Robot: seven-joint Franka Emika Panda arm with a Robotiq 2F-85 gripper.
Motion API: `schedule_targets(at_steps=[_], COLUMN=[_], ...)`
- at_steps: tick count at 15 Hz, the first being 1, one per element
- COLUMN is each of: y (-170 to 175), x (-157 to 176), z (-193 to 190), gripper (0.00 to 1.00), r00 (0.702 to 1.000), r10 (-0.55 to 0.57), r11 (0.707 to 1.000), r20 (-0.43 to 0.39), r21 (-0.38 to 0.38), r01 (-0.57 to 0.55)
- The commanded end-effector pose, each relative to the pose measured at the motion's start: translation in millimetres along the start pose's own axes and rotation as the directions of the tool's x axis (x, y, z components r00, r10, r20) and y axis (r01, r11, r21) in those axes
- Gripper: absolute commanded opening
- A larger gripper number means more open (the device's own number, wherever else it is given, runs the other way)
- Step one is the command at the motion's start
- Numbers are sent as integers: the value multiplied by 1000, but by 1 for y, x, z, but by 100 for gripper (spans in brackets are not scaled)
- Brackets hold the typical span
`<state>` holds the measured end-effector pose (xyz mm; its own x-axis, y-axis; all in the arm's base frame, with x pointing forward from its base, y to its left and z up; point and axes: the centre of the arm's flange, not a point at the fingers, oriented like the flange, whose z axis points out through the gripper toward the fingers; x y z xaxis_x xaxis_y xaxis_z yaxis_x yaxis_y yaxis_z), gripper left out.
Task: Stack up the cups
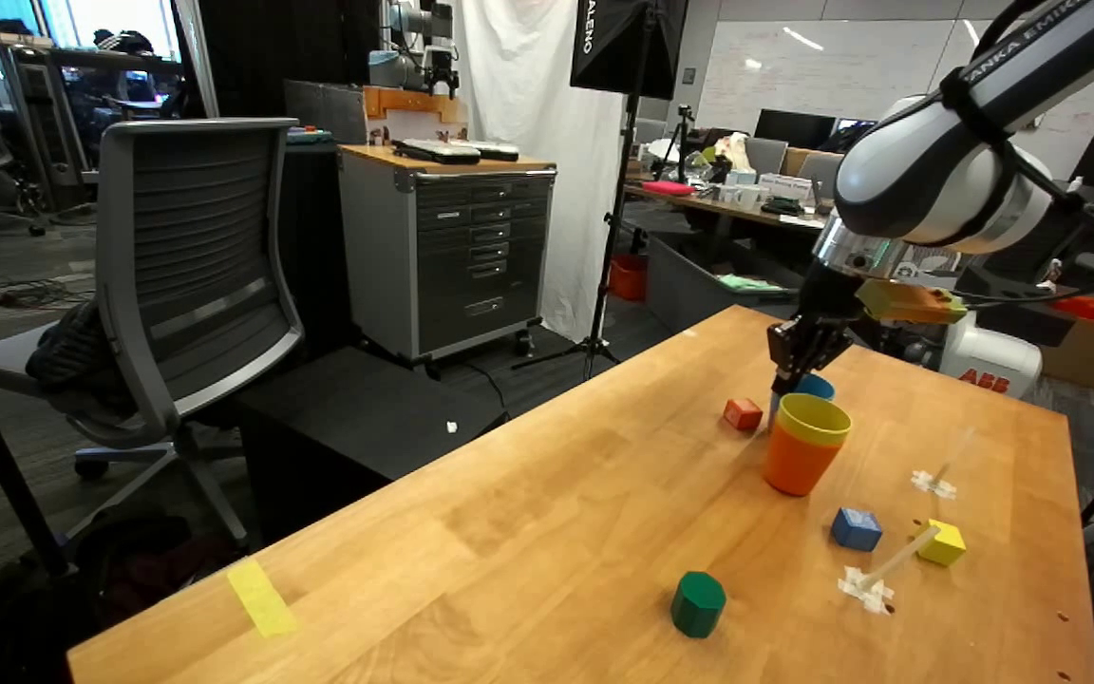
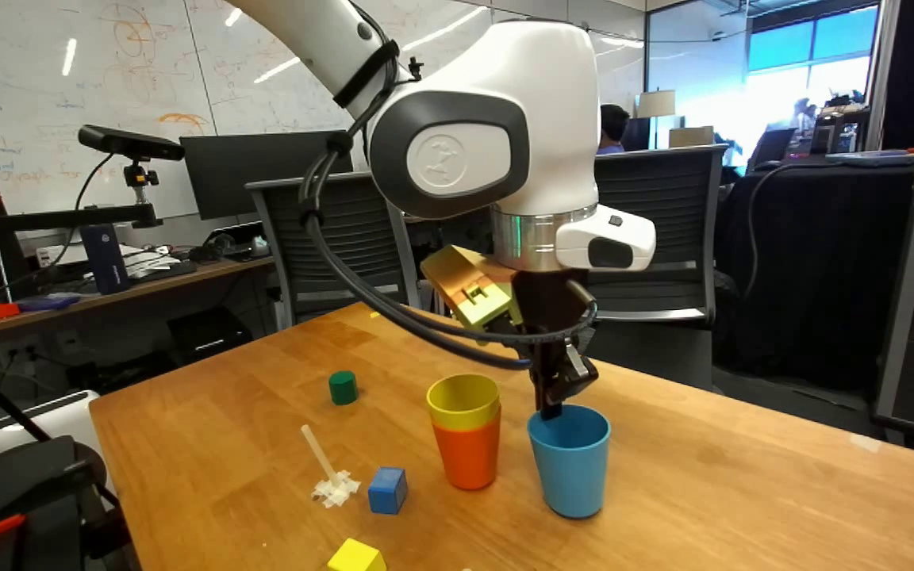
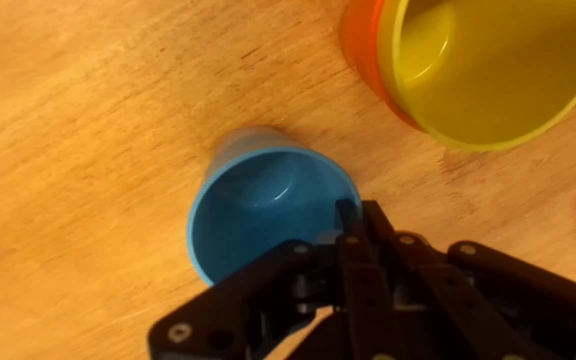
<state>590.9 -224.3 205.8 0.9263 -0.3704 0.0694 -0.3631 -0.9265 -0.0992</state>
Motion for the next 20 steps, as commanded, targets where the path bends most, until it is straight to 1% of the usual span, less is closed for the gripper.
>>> schedule_targets(at_steps=[1, 6, 11, 14, 17, 20], y=[-7, -3, -5, -12, -22, -43], x=[-6, -17, -26, -36, -42, -48], z=[-15, -33, -61, -89, -117, -148], gripper=[1, 1, 1, 1, 1, 1], r00=[1000, 998, 998, 998, 997, 997], r10=[6, 33, 53, 62, 66, 63], r11=[998, 993, 994, 991, 987, 981], r20=[26, 48, 26, -22, -42, -52], r21=[-63, -111, -101, -114, -143, -181], r01=[-5, -28, -50, -64, -72, -72])
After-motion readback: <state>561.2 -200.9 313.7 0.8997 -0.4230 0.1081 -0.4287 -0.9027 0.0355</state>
